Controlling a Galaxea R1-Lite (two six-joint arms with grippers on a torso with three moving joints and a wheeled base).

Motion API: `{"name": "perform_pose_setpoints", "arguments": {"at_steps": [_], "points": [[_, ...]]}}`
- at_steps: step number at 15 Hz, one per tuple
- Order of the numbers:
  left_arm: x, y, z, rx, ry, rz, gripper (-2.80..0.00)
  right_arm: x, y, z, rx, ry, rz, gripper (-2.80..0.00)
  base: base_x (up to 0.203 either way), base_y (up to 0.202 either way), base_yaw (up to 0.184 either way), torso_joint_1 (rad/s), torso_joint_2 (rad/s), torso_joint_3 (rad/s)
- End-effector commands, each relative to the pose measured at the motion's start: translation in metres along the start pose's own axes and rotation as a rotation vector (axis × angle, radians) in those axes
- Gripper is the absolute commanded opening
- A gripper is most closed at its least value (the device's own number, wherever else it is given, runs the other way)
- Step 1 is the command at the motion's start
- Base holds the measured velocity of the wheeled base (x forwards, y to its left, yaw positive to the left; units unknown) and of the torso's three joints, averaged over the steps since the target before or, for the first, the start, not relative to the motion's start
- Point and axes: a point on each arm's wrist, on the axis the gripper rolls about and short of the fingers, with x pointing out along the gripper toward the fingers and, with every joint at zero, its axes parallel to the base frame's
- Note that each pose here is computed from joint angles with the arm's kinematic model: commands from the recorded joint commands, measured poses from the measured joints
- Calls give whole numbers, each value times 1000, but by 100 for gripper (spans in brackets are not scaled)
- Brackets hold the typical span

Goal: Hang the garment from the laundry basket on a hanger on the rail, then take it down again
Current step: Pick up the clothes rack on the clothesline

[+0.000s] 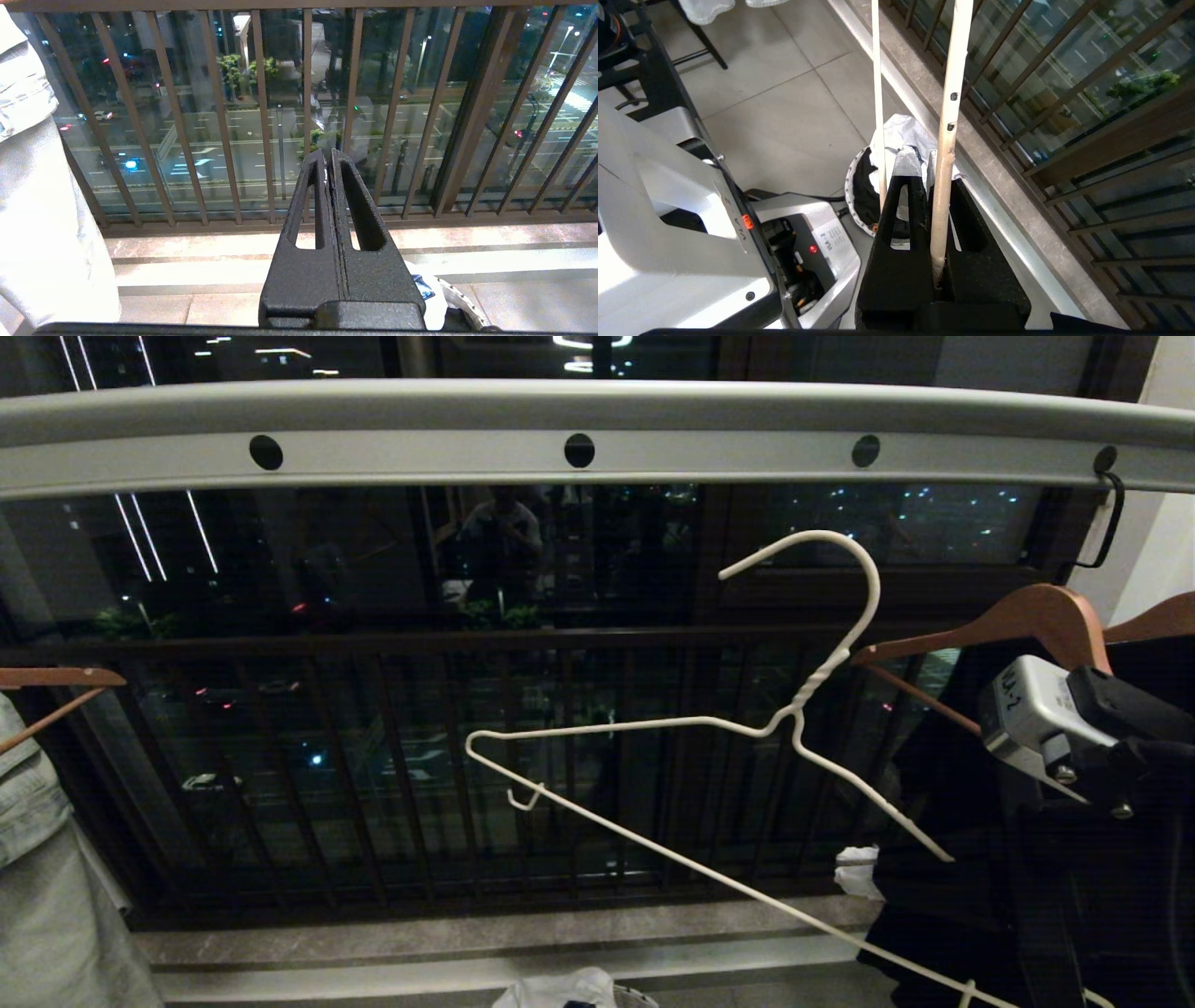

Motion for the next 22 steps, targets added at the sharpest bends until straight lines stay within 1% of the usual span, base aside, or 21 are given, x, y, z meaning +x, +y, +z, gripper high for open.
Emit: {"name": "perform_pose_setpoints", "arguments": {"at_steps": [1,3,12,20,22], "points": [[1,0,-4,0,14,1,-280,-4,1,0,-5,-11,-3,-280,0,0,0,0,0,0],[1,0,-4,0,14,1,-280,-4,0,1,-3,-13,-8,-280,0,0,0,-8,11,15],[1,0,-4,0,14,1,-280,-5,-4,-1,5,-9,-30,-280,0,0,0,-88,188,95],[1,0,-4,0,14,1,-280,-6,-4,0,1,-14,-32,-280,0,0,0,-133,287,154],[1,0,-4,0,14,1,-280,-5,-4,-1,-5,-27,-36,-280,0,0,0,-144,308,165]]}}
